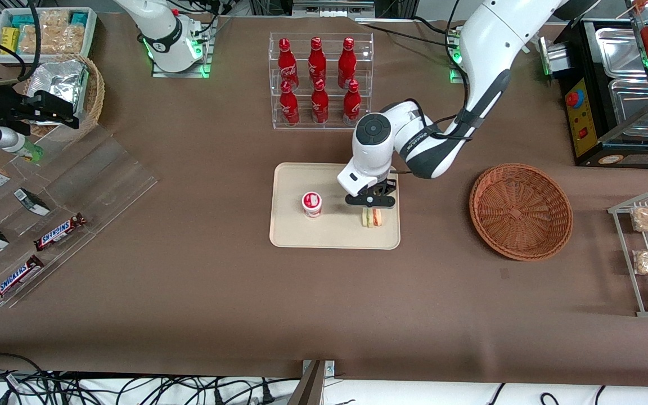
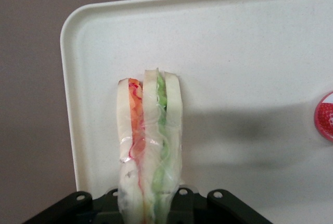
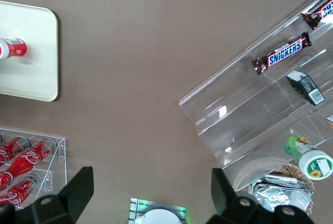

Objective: Place sandwich from basket to tray
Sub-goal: 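Lower the sandwich onto the tray beside the red cup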

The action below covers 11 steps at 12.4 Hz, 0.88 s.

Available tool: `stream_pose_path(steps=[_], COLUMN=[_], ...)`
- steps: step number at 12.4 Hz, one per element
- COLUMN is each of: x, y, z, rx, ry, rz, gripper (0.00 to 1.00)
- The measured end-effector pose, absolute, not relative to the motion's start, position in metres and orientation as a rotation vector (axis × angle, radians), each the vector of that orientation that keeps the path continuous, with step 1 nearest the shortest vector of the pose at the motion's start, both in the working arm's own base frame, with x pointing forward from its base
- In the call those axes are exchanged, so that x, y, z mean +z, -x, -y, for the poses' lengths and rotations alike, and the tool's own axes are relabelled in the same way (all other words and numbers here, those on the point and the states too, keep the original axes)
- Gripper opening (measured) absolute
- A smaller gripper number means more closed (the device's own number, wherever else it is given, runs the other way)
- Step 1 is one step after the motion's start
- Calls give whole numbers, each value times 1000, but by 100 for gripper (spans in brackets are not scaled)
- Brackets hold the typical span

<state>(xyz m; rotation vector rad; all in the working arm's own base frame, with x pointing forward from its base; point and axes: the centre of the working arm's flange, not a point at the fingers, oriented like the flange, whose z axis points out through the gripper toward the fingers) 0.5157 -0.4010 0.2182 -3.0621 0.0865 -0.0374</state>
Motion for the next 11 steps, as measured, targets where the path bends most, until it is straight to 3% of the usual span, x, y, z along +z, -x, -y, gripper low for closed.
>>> stream_pose_path(steps=[1,2,6,9,11], x=[218,217,218,251,297], y=[-516,-515,-509,-532,-552], z=[401,402,411,401,386], rx=[-37,-37,-59,-133,-168], ry=[3063,3064,3060,3067,3071], rz=[-69,-37,27,109,224], gripper=[17,23,66,98,100])
